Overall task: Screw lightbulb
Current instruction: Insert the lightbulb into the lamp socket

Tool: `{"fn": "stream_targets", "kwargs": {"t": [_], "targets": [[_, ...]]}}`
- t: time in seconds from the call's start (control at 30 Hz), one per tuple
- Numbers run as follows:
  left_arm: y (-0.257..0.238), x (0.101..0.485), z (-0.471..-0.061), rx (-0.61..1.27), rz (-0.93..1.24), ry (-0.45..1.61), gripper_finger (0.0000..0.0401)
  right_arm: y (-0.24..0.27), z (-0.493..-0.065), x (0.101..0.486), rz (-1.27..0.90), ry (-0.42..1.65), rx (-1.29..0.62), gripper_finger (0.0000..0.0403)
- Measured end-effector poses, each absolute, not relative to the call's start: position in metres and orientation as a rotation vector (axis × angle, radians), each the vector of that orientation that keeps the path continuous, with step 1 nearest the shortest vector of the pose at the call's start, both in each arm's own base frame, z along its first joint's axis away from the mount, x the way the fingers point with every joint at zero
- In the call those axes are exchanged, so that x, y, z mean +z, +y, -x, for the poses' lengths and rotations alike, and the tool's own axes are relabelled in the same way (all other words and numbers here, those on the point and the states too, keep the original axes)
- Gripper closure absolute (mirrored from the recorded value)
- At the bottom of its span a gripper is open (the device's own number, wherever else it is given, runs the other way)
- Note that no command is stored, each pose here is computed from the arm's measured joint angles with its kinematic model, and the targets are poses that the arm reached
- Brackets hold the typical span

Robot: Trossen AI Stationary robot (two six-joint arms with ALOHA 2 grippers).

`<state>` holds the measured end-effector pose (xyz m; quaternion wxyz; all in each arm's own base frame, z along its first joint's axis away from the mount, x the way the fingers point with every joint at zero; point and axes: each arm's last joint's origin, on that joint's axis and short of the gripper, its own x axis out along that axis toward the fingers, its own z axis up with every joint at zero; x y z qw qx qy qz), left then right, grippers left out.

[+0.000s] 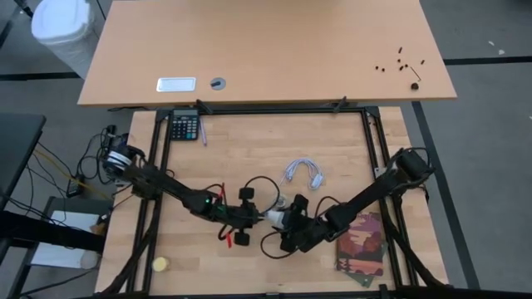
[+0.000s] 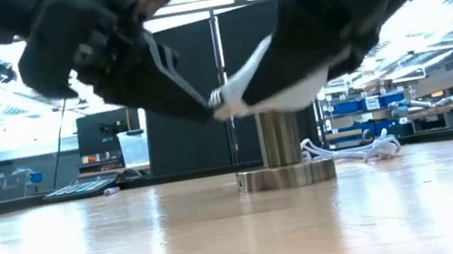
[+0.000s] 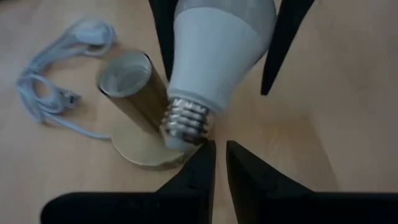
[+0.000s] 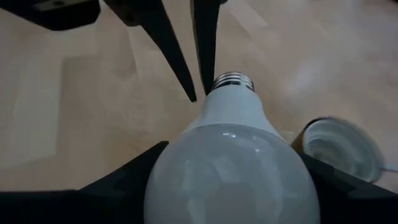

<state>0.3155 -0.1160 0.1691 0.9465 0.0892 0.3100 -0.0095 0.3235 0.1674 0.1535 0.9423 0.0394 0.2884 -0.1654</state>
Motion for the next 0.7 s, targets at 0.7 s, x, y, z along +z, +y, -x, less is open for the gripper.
{"fn": "stream_targets", "kwargs": {"t": [0.7], "targets": [[-0.092, 0.205, -0.319, 0.142, -0.339, 0.475, 0.0355, 0.103, -0.313, 0.213, -0.236, 0.772, -0.196, 0.0126]]}}
